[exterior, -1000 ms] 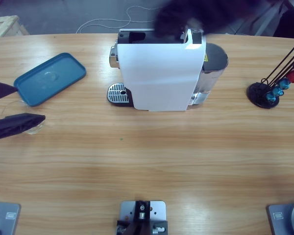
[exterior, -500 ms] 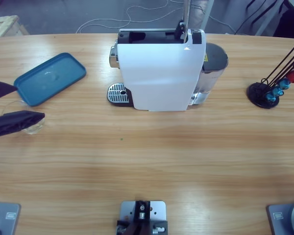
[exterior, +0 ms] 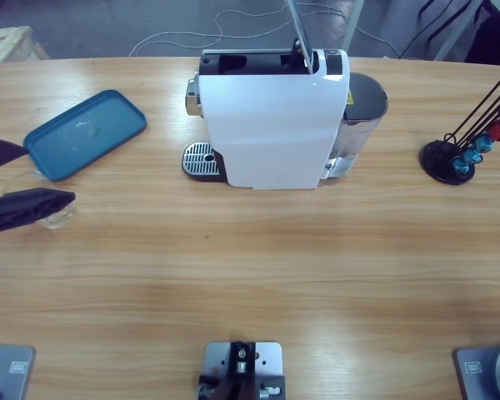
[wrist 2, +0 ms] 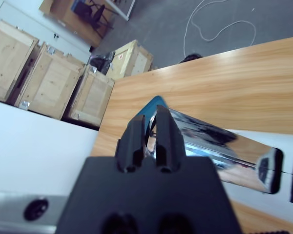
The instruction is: Pour coffee
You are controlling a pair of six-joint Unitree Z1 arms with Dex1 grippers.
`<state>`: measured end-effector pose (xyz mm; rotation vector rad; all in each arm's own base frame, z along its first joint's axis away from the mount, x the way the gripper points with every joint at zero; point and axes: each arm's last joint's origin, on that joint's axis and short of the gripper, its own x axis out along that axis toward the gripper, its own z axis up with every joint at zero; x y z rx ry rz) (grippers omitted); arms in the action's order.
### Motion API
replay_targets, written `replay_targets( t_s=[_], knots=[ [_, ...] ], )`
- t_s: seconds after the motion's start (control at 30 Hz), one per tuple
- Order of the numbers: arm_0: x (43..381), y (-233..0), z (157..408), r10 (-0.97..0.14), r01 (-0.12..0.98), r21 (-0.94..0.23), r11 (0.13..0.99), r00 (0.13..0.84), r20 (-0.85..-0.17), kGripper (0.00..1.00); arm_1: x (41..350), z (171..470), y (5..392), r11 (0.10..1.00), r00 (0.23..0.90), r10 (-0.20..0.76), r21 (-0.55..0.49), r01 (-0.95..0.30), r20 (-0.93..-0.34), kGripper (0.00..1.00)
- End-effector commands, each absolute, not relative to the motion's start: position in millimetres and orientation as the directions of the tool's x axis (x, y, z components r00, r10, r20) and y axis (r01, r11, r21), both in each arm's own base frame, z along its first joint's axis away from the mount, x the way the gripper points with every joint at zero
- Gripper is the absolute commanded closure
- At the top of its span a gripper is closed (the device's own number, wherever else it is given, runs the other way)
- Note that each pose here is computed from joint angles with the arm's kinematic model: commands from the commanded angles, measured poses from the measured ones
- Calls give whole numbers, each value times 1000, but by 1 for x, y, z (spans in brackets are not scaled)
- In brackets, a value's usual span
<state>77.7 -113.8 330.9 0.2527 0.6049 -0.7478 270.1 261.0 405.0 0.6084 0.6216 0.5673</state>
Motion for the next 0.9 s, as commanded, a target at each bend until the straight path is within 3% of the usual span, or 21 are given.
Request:
replay_targets(
  t_s=[0.03, 0.17, 0.57, 0.9],
  knots=[
    [70, -103, 341, -597, 706, -19, 708, 584, -549, 9, 276, 349, 292, 743, 584, 645, 586, -325, -493, 1000],
    [71, -105, 343, -597, 707, -18, 707, 584, -550, 9, 280, 338, 297, 741, 555, 654, 583, -333, -515, 1000],
    [65, -93, 350, -613, 707, -27, 707, 592, -523, 9, 302, 267, 325, 759, 465, 647, 569, -318, -604, 1000],
    [65, -94, 352, -615, 707, -28, 707, 594, -518, 9, 313, 211, 333, 850, 435, 526, 471, -237, -731, 1000]
  ],
)
